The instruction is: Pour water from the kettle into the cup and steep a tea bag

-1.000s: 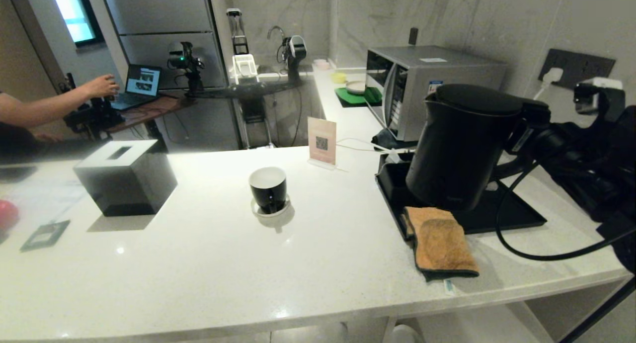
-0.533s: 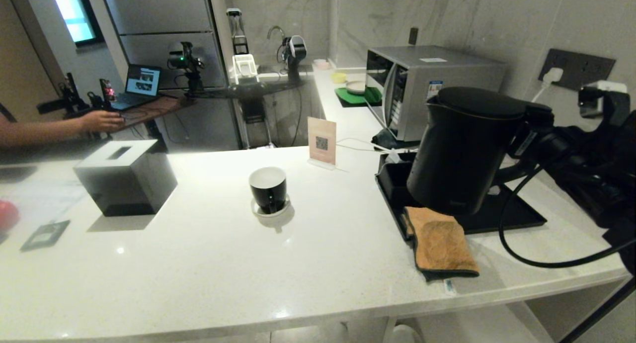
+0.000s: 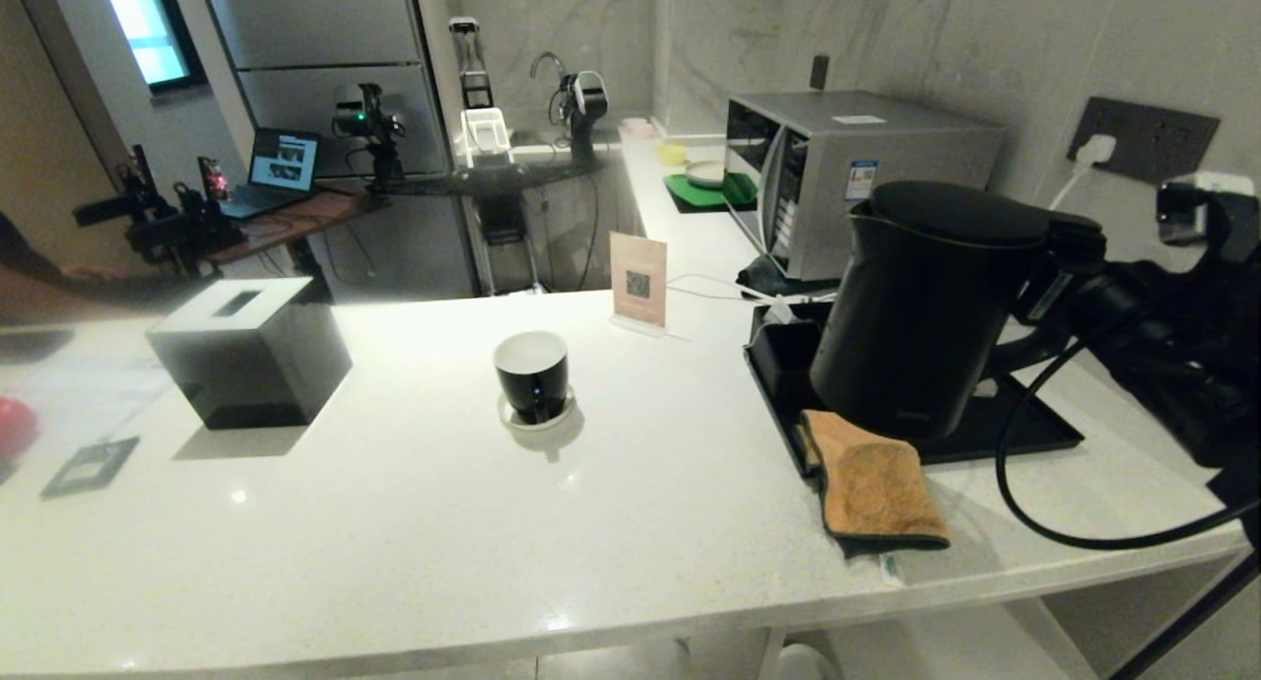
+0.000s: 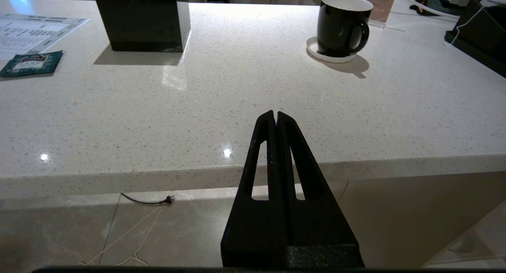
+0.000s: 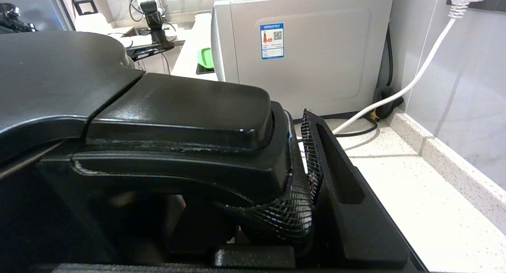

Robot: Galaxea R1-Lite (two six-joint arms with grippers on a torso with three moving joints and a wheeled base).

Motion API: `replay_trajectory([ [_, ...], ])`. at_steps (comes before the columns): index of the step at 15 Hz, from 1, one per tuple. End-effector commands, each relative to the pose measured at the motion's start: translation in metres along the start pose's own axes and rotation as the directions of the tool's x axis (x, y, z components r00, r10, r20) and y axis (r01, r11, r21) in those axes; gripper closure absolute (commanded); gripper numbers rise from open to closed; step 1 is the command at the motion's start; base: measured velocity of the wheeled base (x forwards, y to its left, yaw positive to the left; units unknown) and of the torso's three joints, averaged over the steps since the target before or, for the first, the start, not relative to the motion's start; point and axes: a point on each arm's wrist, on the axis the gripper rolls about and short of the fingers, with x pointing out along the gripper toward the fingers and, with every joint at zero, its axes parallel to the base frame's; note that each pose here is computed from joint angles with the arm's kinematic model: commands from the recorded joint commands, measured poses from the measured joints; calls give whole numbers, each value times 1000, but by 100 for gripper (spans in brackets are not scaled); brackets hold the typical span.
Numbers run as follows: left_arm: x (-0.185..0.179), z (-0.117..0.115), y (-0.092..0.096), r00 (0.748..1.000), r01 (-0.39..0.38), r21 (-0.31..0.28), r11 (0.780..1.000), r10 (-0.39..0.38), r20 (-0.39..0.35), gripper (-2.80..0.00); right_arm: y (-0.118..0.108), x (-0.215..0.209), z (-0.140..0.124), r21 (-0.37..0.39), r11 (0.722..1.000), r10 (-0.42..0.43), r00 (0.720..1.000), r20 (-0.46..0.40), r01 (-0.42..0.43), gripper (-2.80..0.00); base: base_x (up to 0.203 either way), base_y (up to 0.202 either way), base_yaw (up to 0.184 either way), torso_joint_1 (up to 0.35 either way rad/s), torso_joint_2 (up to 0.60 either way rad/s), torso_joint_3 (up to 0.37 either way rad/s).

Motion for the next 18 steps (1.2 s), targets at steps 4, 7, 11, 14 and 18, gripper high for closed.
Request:
replay_trajectory([
  [4,0,0,0,1000,-1,-1,1000,1,-1,0,1,-3,1,4,1000,6,1000,6,-6,0,0,0,0,0,0,0],
  [7,0,0,0,1000,-1,1,1000,1,-1,0,0,-9,3,3,1000,7,1000,4,-7,0,0,0,0,0,0,0],
  [11,0,0,0,1000,-1,0,1000,1,-1,0,0,-12,3,3,1000,5,1000,1,-5,0,-2,100,-1,-1,3,1],
  [14,0,0,0,1000,-1,-1,1000,1,-1,0,-1,-15,3,3,1000,6,1000,1,-6,0,0,198,0,1,0,3],
  [18,0,0,0,1000,-2,1,1000,2,-2,0,-1,-17,5,4,1000,6,1000,5,-6,0,0,195,-1,3,1,3],
])
